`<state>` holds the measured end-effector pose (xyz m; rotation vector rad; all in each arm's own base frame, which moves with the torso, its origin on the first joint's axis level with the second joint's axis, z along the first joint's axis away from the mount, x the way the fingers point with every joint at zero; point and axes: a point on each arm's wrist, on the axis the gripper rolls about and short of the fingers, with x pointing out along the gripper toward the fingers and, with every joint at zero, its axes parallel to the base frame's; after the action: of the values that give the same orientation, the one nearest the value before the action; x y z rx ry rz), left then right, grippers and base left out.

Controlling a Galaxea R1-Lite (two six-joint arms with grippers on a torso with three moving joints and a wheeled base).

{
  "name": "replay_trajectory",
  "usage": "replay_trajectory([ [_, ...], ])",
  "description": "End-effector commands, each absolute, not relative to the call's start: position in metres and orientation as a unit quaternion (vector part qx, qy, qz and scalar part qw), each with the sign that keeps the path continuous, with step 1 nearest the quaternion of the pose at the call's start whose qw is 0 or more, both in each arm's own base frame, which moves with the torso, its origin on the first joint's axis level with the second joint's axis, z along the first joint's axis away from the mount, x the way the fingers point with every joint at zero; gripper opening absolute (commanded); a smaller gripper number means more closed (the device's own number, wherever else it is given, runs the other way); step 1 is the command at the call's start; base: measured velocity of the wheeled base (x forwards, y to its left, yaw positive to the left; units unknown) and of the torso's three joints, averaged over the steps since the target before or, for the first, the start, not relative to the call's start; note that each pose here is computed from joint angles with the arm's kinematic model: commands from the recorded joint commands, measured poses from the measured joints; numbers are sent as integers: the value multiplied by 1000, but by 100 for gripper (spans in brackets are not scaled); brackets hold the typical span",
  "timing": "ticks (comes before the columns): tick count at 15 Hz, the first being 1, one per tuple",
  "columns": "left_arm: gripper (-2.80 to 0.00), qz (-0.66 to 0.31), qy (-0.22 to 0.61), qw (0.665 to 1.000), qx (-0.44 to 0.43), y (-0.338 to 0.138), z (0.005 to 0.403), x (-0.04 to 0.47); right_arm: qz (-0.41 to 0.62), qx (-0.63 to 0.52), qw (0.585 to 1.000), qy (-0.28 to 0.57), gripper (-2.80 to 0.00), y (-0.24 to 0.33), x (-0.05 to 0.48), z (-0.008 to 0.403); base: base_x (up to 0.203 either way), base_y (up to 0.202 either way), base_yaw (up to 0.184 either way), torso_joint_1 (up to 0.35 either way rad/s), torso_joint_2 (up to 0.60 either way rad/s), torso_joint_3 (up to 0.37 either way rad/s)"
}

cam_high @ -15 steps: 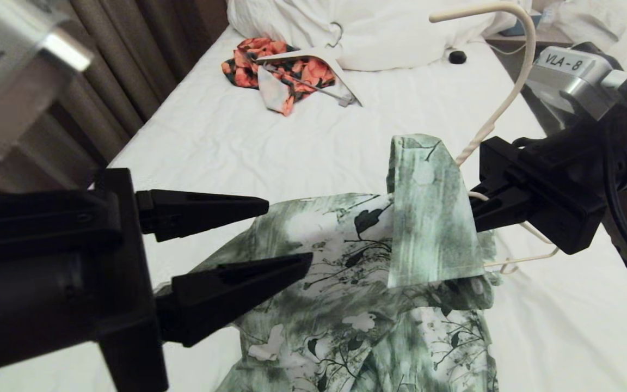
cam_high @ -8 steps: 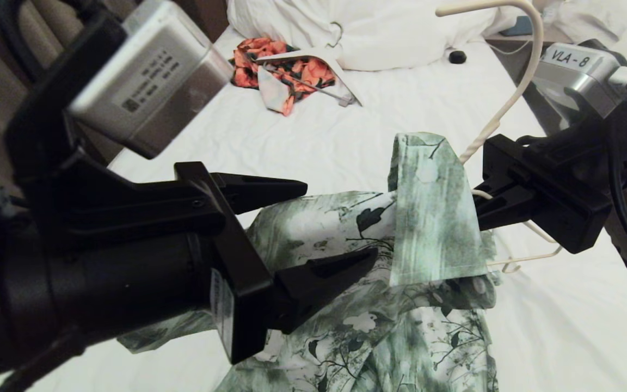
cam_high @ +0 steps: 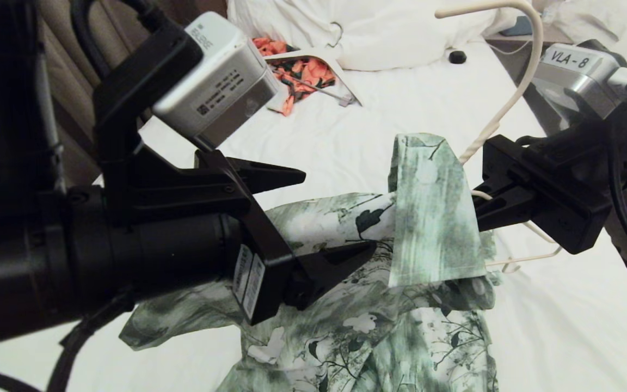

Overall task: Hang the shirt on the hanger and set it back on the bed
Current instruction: Hook the other side of the shirt onto the hanger

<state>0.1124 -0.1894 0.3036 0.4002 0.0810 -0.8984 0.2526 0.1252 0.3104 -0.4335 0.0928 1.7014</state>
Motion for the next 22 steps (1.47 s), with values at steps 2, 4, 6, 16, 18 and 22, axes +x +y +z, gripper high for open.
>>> replay_trajectory([
  [2, 0, -441, 71, 865, 228, -183, 306, 110, 746, -190, 637, 43, -280, 126, 253, 309, 0, 0, 0, 0, 0, 0],
  [4, 0, -451, 80, 852, 253, -183, 301, 109, 746, -191, 637, 42, -280, 126, 253, 309, 0, 0, 0, 0, 0, 0],
  [6, 0, -456, 90, 844, 269, -183, 298, 107, 742, -198, 639, 42, -280, 125, 253, 311, 0, 0, 0, 0, 0, 0],
  [16, 0, -463, 77, 835, 287, -188, 296, 110, 741, -199, 640, 43, -280, 125, 251, 312, 0, 0, 0, 0, 0, 0],
  [18, 0, -458, 59, 843, 275, -196, 292, 116, 740, -198, 641, 43, -280, 124, 252, 312, 0, 0, 0, 0, 0, 0],
  [22, 0, -468, 61, 838, 275, -204, 286, 121, 740, -198, 641, 43, -280, 124, 252, 311, 0, 0, 0, 0, 0, 0],
])
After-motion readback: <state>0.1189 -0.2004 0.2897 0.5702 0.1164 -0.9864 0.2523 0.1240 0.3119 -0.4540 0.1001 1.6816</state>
